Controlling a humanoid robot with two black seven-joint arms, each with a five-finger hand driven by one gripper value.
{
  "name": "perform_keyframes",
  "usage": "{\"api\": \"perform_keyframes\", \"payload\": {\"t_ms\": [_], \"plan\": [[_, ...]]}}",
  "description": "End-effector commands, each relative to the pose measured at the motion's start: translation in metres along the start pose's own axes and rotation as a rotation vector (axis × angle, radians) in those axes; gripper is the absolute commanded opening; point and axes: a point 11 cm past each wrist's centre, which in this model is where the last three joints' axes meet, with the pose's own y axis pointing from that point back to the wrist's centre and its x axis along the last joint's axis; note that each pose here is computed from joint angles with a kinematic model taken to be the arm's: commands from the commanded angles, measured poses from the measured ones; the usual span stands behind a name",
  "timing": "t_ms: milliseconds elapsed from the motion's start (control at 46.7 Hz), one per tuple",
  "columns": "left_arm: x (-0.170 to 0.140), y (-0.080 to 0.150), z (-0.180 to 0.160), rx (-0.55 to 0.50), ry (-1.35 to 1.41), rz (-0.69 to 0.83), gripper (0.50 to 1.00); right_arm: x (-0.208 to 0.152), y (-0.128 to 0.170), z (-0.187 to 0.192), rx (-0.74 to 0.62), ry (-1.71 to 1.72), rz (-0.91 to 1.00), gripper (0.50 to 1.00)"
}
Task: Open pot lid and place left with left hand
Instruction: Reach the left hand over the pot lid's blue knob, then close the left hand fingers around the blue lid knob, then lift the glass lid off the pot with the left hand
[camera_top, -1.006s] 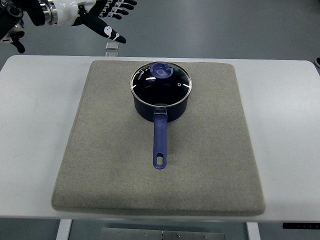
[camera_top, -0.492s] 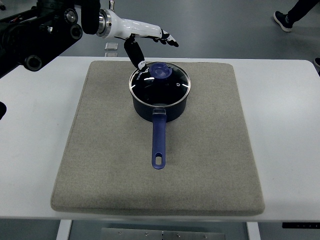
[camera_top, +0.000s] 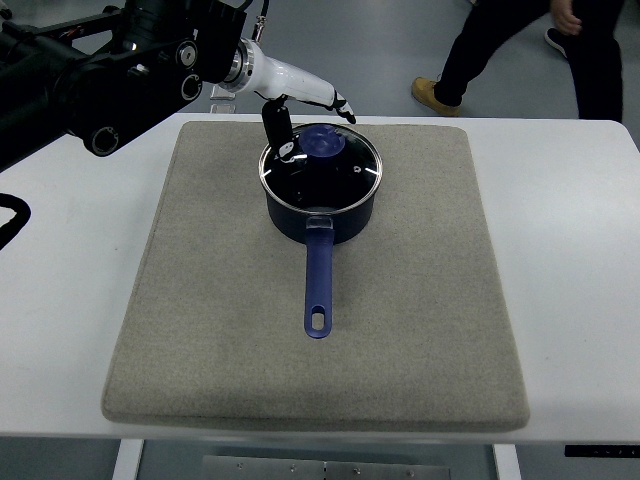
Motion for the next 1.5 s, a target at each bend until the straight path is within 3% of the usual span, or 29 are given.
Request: {"api": "perform_keyframes", "payload": {"t_ms": [0, 321, 578, 664, 728, 1070, 1477], "plan": [[-0.0005, -0.0036, 0.0047, -0.008, -0.002, -0.004, 0.958, 0.0000, 0.0000, -0.0001, 0.000, 0.002, 0.000, 0.917], [-0.0044, -0.0084, 0.0066, -0.004, -0.013, -0.021, 0.900, 0.0005, 0.0000, 0.0008, -0.001, -0.002, 0.001, 0.917], [-0.0058, -0.0093, 0.0065, -0.002, -0.015, -0.026, 0.787, 0.0004, 0.0001, 0.0010, -0.003, 0.001, 0.001, 0.917], [-0.0051, -0.0090, 0.0068, -0.002, -0.015, -0.025, 0.774, 0.0004, 0.0000, 0.0008, -0.001, 0.001, 0.001, 0.917], [-0.0037, -0.0085, 0.0071, -0.002, -0.017, -0.023, 0.709, 0.0004, 0.0001, 0.0009, -0.002, 0.004, 0.001, 0.917], [-0.0008, -0.0069, 0.0071, -0.001, -0.019, -0.018, 0.512, 0.0006, 0.0001, 0.0009, -0.002, 0.004, 0.003, 0.917], [0.0029, -0.0039, 0.0031, 0.010, -0.015, -0.010, 0.500, 0.0004, 0.0001, 0.0010, -0.003, 0.003, 0.001, 0.917]]}}
